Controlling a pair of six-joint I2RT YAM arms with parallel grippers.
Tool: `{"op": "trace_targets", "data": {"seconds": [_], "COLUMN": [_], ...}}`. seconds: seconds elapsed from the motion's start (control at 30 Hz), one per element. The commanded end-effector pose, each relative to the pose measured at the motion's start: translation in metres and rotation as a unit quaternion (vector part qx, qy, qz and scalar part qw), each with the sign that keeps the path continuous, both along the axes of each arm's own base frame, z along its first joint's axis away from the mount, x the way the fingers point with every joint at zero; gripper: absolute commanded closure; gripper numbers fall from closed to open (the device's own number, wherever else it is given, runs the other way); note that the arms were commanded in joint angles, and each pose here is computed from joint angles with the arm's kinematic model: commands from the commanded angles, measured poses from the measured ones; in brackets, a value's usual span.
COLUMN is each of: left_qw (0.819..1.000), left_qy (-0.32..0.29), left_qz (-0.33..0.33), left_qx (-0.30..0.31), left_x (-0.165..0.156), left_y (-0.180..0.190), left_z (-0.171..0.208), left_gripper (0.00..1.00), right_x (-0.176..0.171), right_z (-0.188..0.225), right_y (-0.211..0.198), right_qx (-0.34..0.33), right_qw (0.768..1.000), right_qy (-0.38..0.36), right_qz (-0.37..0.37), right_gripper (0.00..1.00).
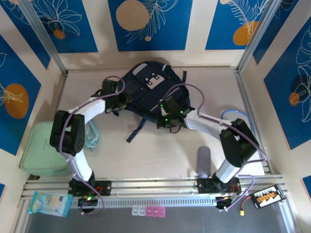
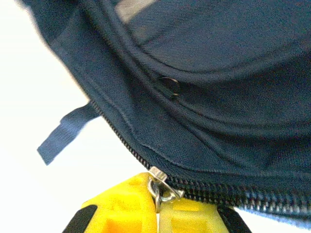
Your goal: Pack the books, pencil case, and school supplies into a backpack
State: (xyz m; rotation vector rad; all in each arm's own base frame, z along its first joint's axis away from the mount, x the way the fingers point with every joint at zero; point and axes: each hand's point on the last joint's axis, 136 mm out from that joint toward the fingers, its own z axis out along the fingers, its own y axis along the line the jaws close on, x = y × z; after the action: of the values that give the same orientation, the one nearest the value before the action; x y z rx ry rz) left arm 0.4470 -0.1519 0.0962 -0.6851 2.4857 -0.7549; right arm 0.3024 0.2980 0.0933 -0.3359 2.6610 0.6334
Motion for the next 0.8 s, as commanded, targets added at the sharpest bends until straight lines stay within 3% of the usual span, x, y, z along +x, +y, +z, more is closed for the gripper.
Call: {"op": "trace_targets", "data": {"seconds": [0.0,0.1,0.2,0.33,0.43,0.57,0.77], "left_qw": [0.999,0.999,0.999,0.988,0.981,0.982,0.986], "left_qy": [-0.005,-0.002,-0.005,0.001,0.002,0.007,-0.003], "left_qz": [0.010,0.037,0.044,0.048,0.050,0.051,0.061], "left_qx": [0.042,0.031,-0.028,-0.144,-0.185,-0.184,-0.156], "left_x": [-0.010,-0.025,-0.040,-0.048,-0.049,-0.046,-0.039], "left_y": [0.025,0.038,0.027,0.001,-0.011,-0.014,-0.006], "left_z": [0.008,0.011,0.012,0.007,0.001,-0.009,-0.018], "left_gripper": [0.48,0.39,0.34,0.34,0.37,0.51,0.91], "right_x": [-0.006,0.000,0.003,0.002,0.000,-0.003,-0.012], "right_z": [0.020,0.021,0.022,0.022,0.021,0.019,0.008], "right_y": [0.050,0.071,0.087,0.100,0.104,0.102,0.077], "right_qx": [0.045,0.045,0.045,0.039,0.039,0.028,-0.040], "right_qw": [0.997,0.996,0.995,0.994,0.993,0.993,0.992], "right_qy": [0.014,0.032,0.048,0.060,0.070,0.080,0.108], "right_qz": [0.068,0.073,0.078,0.086,0.087,0.082,0.056], "right_gripper": [0.98,0.99,0.99,0.98,0.98,0.98,0.93]}}
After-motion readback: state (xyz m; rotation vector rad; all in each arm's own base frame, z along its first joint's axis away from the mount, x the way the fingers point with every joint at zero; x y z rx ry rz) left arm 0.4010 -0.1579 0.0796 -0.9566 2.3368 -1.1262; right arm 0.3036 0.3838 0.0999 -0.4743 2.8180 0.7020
